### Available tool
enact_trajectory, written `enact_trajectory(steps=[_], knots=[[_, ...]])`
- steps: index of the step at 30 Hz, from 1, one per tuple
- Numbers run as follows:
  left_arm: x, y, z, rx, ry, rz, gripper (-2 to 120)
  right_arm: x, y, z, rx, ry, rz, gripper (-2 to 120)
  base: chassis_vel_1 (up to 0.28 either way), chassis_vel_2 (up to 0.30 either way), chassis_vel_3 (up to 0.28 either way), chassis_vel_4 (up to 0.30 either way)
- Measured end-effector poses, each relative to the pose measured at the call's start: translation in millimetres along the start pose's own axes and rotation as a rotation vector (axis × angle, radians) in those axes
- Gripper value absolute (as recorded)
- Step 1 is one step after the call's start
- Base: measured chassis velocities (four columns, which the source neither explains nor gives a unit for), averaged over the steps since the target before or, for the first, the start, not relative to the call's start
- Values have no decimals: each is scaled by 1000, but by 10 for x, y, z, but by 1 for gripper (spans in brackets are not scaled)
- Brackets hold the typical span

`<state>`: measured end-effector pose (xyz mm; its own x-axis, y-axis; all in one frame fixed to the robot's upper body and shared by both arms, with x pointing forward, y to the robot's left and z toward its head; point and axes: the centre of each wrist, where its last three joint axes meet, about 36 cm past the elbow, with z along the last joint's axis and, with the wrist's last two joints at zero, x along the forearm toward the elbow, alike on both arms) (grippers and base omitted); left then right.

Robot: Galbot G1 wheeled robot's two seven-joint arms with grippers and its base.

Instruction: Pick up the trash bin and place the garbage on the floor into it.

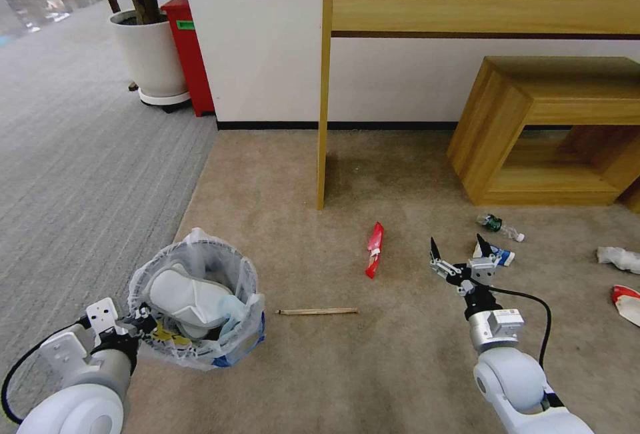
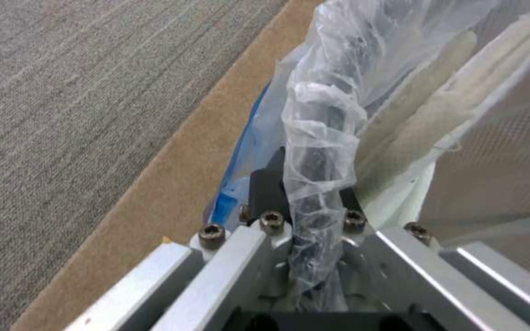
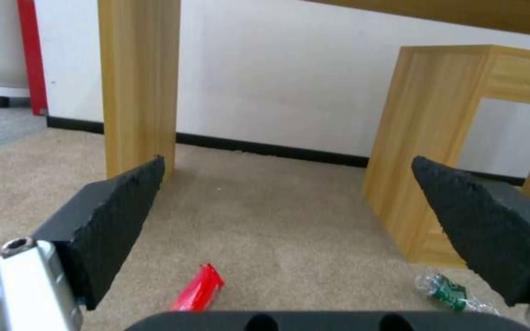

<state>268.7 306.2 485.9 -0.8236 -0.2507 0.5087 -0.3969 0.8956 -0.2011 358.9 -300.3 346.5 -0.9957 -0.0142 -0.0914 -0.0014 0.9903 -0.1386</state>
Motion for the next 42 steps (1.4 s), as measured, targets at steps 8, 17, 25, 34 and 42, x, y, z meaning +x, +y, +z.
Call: enact_trajectory(steps=[8,17,25,34,42], knots=[[5,-1,2,2,0,0,0,6,6,17,0,-1,-2,100,-66,65,52,-69],[7,-3,3,2,0,0,0,1,-2,28,1,-2,-2,100,-55,56,71,-52],[7,-3,4,3,0,0,0,6,13,38,-2,-4,-2,100,-43,43,46,-60],[6,-6,10,4,1,-1,0,-7,11,24,-16,-9,-15,100,-13,17,13,-19],[8,0,13,6,1,-3,0,-41,23,21,-20,-11,-18,100,0,0,0,0]])
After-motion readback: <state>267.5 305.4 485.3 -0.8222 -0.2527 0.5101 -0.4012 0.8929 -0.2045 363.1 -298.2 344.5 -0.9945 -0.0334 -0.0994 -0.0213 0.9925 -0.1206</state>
